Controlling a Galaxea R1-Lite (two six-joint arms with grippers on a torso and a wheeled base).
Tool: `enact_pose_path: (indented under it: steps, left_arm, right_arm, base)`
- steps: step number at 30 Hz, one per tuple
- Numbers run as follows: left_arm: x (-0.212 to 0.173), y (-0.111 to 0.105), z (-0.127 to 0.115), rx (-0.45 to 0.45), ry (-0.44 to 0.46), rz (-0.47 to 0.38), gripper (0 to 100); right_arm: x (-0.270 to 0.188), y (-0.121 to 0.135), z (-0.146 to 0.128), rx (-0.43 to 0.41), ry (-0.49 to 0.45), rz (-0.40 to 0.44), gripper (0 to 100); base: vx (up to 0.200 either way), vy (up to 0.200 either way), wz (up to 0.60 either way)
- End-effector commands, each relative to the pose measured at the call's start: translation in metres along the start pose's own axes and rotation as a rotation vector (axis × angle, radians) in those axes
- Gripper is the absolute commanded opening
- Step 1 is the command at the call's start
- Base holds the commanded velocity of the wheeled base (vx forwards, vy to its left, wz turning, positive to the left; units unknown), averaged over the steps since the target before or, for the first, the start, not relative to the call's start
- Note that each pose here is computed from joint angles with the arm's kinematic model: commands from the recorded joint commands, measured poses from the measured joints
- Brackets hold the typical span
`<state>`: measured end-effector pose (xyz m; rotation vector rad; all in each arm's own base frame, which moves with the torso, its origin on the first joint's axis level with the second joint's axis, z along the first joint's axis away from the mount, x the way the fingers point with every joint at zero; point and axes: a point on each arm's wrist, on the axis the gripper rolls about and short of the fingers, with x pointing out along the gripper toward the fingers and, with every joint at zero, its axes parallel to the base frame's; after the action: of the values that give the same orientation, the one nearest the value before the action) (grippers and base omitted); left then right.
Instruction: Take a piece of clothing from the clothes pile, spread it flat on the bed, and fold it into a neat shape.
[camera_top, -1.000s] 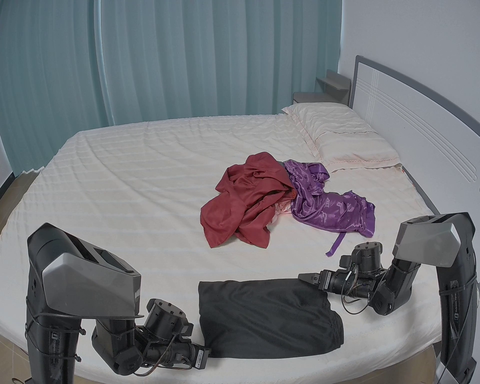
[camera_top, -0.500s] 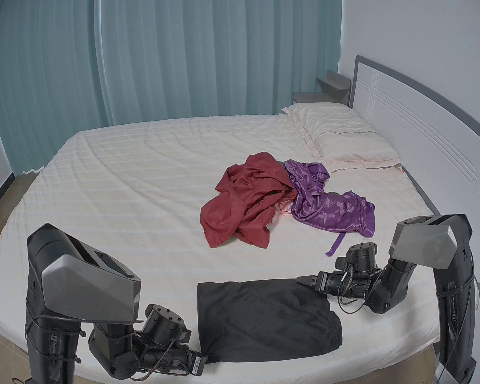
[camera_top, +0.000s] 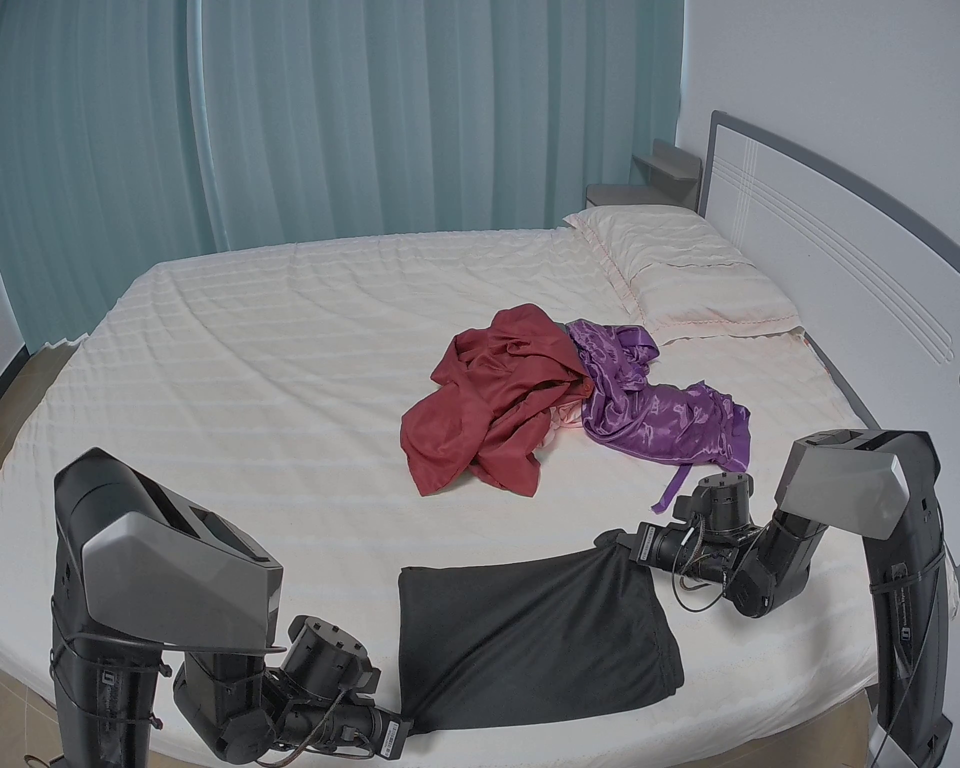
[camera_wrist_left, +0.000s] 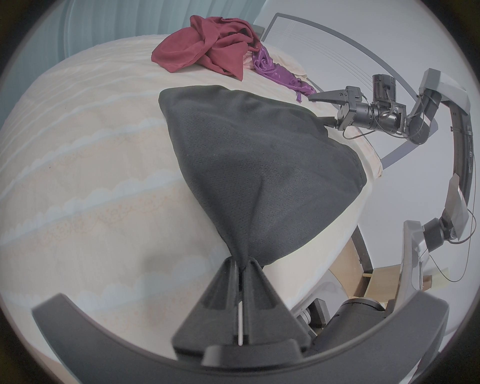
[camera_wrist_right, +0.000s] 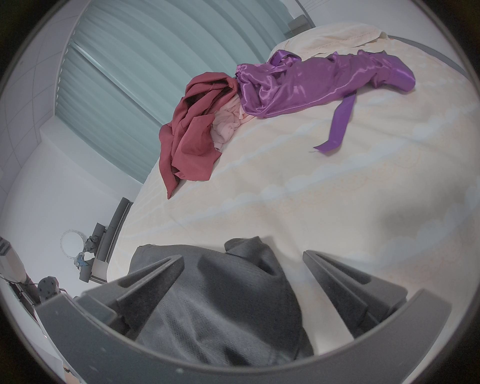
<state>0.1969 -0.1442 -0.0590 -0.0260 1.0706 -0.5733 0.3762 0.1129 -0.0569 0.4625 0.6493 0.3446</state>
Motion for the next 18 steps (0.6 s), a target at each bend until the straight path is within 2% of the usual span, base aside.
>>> enact_pose_path:
  steps: [1,4,9,10,12,13,18]
  left_arm:
    - [-0.0002,0.0,-0.0004,-0.001,0.002,0.0,0]
    - [-0.0012,-0.0003,0.0,0.0,-0.001,-0.001,0]
    - [-0.0016,-0.0003,-0.0001,0.0,-0.002,0.001,0]
    - [-0.0016,-0.0003,-0.0001,0.0,-0.002,0.001,100]
    - [-0.0016,-0.0003,-0.0001,0.0,-0.002,0.001,100]
    - [-0.0016,-0.0003,-0.0001,0.0,-0.002,0.001,100]
    - [-0.002,-0.0006,0.0008,-0.015,-0.006,-0.001,100]
  right_arm:
    - [0.0046,-0.0026,-0.0001,-0.001,-0.013,0.002,0]
    - [0.0064,-0.0033,-0.0004,-0.011,-0.045,0.018,0]
    - [0.0075,-0.0038,-0.0009,-0.011,-0.046,0.018,0]
    - [0.0075,-0.0038,-0.0009,-0.011,-0.046,0.018,0]
    - [0.0075,-0.0039,-0.001,-0.009,-0.04,0.015,0]
    - [0.0077,-0.0037,-0.0006,-0.01,-0.041,0.015,100]
    - [0.0066,-0.0047,0.0005,-0.01,-0.059,-0.001,100]
  base:
    - [0.0,0.0,0.0]
    - [0.0,0.0,0.0]
    - [0.0,0.0,0.0]
    - [0.0,0.0,0.0]
    - [0.0,0.0,0.0]
    - [0.0,0.0,0.0]
    - [0.0,0.0,0.0]
